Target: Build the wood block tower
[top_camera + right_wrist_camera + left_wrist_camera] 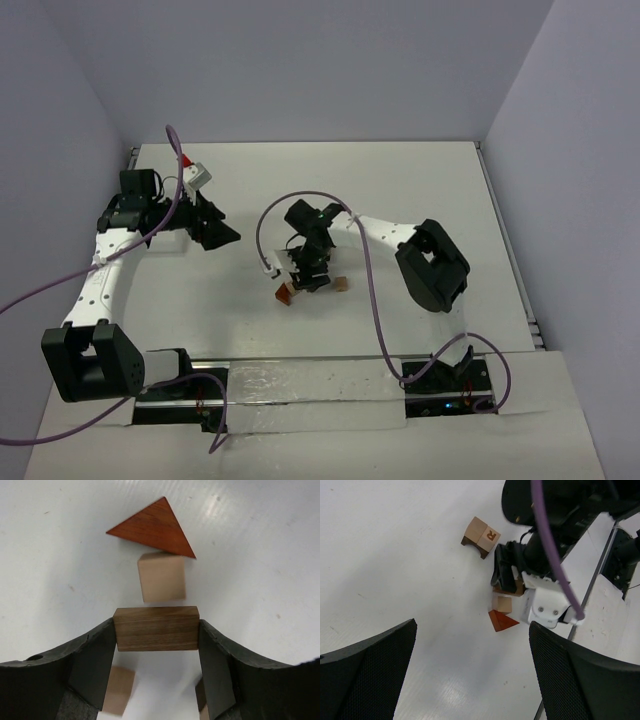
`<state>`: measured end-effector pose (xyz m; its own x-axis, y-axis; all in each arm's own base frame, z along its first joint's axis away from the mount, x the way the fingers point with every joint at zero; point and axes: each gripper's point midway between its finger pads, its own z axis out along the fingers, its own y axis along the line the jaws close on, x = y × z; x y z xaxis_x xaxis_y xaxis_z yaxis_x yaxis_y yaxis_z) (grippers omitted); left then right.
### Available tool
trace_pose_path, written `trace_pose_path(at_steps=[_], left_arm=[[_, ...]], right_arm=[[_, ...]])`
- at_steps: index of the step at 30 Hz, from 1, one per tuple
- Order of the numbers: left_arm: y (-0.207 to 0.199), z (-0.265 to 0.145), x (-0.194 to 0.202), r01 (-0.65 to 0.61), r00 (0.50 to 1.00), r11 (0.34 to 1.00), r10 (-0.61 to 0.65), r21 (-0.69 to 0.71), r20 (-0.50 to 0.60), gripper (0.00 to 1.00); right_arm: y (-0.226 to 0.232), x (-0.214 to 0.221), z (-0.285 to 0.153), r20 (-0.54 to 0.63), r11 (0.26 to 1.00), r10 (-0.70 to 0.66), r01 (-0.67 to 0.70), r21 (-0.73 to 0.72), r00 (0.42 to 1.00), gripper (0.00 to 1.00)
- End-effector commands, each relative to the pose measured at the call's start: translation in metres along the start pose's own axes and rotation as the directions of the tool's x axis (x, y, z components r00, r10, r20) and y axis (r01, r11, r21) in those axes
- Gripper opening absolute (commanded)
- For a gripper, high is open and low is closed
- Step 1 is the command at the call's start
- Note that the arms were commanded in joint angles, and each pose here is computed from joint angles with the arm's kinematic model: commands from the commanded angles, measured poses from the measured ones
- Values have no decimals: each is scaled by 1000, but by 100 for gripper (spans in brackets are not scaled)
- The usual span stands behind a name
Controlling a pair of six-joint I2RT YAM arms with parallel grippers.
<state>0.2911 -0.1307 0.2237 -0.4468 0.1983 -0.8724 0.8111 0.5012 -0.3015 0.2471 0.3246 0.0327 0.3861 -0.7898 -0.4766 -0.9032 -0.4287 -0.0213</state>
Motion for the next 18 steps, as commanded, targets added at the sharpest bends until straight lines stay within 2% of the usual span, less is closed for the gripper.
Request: trace_pose_path(at_steps=[1,7,13,18], left_arm=[[8,-1,-12,-60,998,998,60,-36,23,99],[21,4,-13,-68,998,991,67,-112,-6,99],[24,17,-15,-80,996,986,76,-147,-36,99],[26,20,-16,-73,997,987,68,-146,-40,99]], right_arm=[[-23,-21,-70,59,992,15,-22,124,998,43],[-45,-10,-113,62,979,79,-89,185,995,42],[-67,22,-132,45,957,183,-188,220,982,41],[-75,35,-133,25,949,208,-208,236,978,41]])
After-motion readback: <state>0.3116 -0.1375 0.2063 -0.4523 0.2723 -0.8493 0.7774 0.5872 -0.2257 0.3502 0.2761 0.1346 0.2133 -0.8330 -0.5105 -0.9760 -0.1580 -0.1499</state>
